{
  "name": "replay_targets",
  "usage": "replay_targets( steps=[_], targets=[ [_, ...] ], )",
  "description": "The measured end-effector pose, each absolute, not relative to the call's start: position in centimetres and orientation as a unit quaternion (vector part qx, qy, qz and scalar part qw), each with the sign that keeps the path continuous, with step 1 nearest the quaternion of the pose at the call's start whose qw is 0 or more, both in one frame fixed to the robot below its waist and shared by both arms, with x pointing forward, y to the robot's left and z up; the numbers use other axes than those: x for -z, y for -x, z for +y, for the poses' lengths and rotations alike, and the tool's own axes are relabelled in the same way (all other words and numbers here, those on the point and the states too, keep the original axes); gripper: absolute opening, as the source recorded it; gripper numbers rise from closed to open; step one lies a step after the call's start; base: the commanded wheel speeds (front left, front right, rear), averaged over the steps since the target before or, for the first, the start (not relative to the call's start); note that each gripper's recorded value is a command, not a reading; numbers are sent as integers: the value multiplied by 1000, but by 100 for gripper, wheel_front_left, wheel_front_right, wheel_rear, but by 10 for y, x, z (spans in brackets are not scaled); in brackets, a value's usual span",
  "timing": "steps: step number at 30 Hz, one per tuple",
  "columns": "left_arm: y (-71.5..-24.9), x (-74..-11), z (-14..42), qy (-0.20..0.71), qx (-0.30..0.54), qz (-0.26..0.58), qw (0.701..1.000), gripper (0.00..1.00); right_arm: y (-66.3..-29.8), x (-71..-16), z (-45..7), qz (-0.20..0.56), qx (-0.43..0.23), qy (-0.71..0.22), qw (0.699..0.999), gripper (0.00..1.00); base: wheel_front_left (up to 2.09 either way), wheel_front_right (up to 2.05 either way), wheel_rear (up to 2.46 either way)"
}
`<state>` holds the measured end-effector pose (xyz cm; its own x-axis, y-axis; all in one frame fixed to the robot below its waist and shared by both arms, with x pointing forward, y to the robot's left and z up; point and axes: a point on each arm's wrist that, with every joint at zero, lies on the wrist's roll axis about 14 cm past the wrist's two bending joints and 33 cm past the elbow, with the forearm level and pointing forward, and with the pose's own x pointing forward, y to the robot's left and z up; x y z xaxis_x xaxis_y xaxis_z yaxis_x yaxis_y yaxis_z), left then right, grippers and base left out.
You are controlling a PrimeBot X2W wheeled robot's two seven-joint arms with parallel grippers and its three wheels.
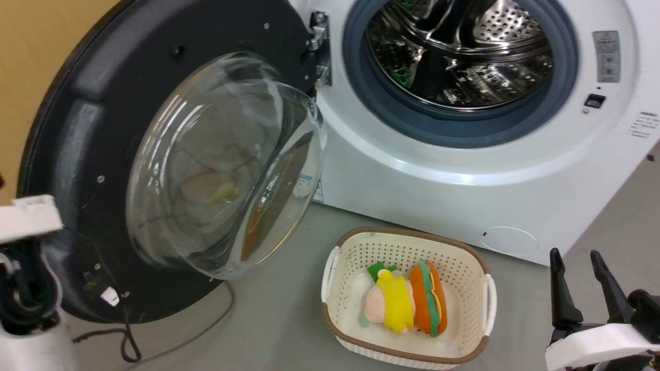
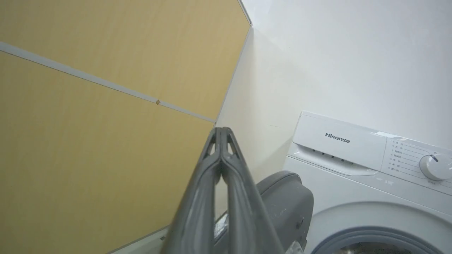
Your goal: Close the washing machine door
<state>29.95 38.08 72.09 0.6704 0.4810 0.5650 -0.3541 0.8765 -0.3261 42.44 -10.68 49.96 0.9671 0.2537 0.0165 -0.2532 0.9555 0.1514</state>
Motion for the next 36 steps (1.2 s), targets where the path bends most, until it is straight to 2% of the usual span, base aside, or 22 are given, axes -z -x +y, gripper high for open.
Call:
replay_targets(
  steps=[5, 14, 20, 29, 36],
  targets=[
    [-287, -700, 428, 172, -278, -301, 896, 0, -430, -494, -96, 5, -139, -87, 987, 100, 0, 0, 0],
    [-287, -643, 464, 315, -298, -194, 880, 0, -438, -487, -90, 10, -143, -95, 985, 100, 0, 0, 0],
    [-293, -614, 459, 389, -260, -126, 875, 0, -442, -483, -87, 11, -144, -103, 984, 100, 0, 0, 0],
    [-294, -582, 432, 430, -184, -33, 883, 0, -447, -477, -86, 12, -142, -112, 983, 100, 0, 0, 0],
    [-290, -573, 405, 472, -126, 2, 873, 0, -453, -473, -81, 13, -143, -122, 982, 100, 0, 0, 0]
  ],
)
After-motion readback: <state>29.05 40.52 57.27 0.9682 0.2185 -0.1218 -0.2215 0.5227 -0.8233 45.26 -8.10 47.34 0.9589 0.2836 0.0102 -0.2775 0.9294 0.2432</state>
